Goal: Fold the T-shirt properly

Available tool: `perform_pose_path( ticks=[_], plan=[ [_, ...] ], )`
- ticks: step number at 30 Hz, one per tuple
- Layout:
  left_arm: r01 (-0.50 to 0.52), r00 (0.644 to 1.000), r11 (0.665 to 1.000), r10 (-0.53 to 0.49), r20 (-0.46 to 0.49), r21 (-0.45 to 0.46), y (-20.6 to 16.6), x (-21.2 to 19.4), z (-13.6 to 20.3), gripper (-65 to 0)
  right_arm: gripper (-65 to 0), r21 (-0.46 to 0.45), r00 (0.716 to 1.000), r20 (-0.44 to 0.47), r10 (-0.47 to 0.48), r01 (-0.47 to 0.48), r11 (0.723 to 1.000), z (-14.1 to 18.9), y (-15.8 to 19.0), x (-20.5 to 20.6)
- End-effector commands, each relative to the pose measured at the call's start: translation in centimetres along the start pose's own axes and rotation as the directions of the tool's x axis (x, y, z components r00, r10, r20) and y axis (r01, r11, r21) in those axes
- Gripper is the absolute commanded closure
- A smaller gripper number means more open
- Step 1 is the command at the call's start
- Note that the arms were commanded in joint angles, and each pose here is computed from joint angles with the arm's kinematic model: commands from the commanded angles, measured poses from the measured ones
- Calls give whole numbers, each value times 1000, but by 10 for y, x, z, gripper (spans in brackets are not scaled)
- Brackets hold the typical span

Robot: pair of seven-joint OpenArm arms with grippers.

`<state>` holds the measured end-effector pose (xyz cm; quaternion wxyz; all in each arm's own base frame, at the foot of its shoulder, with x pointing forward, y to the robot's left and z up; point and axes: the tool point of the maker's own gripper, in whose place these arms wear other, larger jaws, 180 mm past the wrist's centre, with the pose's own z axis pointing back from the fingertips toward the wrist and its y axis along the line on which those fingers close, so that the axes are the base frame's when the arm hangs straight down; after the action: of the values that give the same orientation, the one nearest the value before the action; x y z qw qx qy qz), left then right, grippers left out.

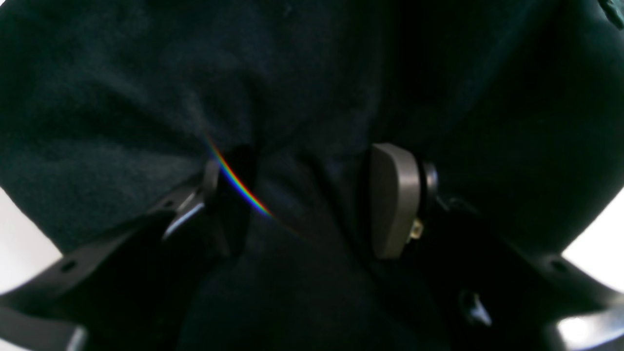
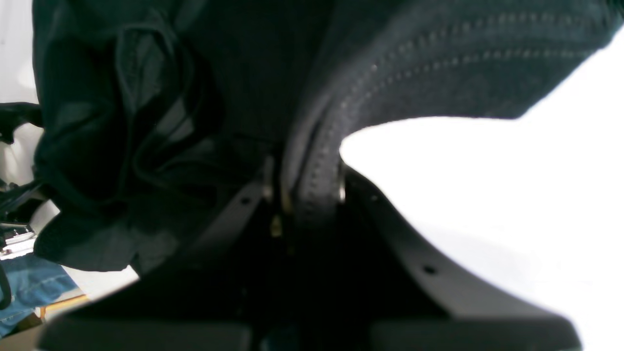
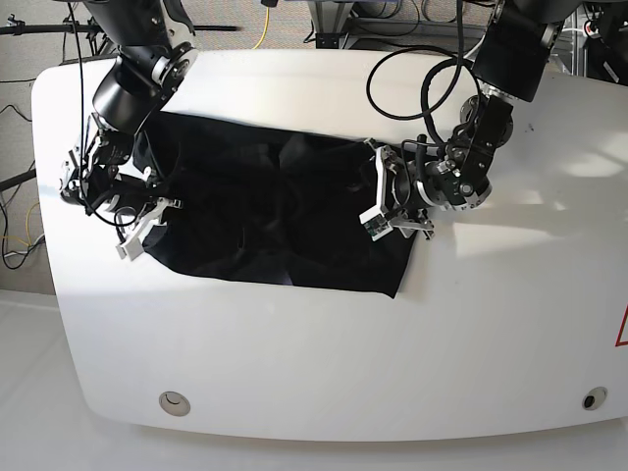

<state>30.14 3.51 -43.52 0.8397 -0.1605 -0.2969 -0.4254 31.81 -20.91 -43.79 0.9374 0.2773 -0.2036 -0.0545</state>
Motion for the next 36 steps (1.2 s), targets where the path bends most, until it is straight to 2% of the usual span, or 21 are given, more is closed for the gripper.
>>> perform_pose_path(
  ticks=[1,11,18,24,28,32,36],
  plan=[
    [31,965,999,-18,-261,44,6,-61,2,-343,0,-87,988,-155,4,-17,996,1,-15,-26],
    [30,965,999,-17,-261,45,7,-61,2,-343,0,-26,990,-142,27,-31,999,-17,14,-16],
    [29,966,999,-16,-260,45,7,-61,2,-343,0,8,985,-140,105,-105,994,-27,39,-4],
    [29,966,999,-16,-260,45,7,-61,2,-343,0,75,984,-24,177,-175,982,-17,66,20],
    [29,966,999,-16,-260,45,7,-61,2,-343,0,141,979,73,190,-199,970,-7,84,34],
    [30,965,999,-17,-260,43,6,-61,2,-343,0,181,964,170,206,-236,955,12,95,52],
    [31,965,999,-19,-260,42,6,-61,2,-343,0,221,947,225,228,-278,935,22,110,60]
  ],
)
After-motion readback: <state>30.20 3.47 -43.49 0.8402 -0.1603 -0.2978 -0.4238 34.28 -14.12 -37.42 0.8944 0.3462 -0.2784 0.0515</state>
